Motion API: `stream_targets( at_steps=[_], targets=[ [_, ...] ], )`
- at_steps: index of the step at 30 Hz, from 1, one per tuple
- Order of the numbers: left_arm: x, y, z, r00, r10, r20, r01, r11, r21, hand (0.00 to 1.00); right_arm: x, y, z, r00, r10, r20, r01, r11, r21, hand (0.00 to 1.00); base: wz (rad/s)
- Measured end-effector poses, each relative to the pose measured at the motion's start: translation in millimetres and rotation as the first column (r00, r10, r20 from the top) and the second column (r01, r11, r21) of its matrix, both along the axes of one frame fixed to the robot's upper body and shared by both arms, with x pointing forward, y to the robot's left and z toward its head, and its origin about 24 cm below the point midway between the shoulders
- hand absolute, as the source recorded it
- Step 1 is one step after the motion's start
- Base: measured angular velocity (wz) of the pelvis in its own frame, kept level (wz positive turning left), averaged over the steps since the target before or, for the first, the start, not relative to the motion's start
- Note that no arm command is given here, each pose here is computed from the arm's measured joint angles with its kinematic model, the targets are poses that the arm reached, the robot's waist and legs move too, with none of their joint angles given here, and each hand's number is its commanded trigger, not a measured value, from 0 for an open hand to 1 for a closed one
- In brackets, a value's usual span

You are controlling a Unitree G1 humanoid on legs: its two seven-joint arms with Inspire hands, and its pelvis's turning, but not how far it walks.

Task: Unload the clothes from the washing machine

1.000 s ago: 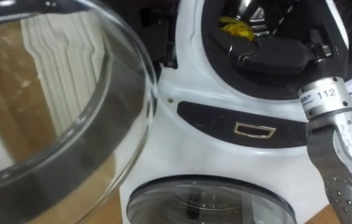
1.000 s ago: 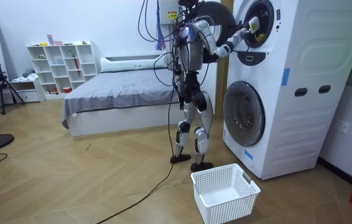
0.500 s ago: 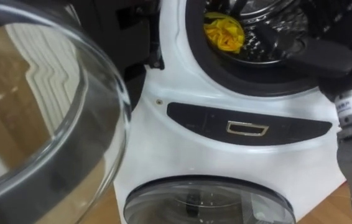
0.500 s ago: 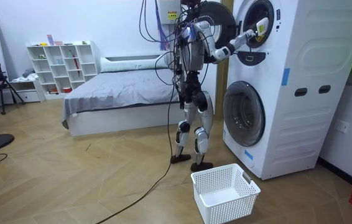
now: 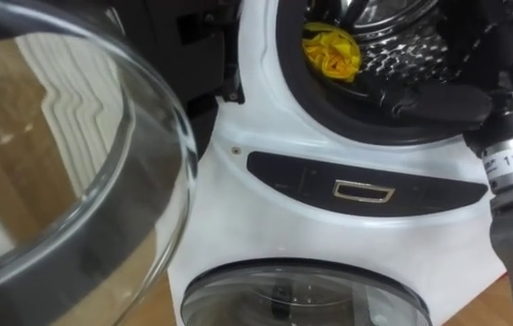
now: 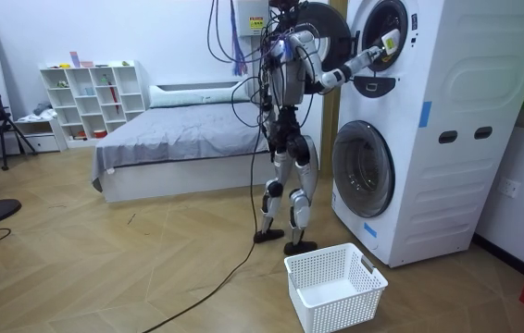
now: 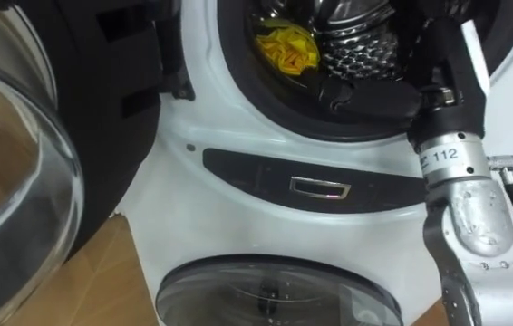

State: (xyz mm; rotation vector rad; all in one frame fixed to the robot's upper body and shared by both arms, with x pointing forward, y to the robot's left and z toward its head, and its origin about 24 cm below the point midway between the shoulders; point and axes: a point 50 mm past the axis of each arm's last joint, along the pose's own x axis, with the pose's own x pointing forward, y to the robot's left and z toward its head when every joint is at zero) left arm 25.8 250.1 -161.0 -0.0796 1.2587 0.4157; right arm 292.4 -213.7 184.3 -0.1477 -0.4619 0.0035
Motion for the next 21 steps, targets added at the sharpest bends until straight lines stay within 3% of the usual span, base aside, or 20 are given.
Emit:
stream_targets(
  at_steps=[10,21],
  targets=[
    [-4,5.2,1,0.999,0.034,-0.027,-0.034,0.999,0.000,0.00,21,-11,-6,0.992,-0.009,-0.124,-0.006,0.993,-0.116,0.00,0.01],
    [-6,10.3,2,0.998,0.030,-0.050,-0.030,1.000,0.003,0.00,53,-21,-7,0.975,-0.049,-0.216,0.031,0.996,-0.083,0.00,0.05]
  ],
)
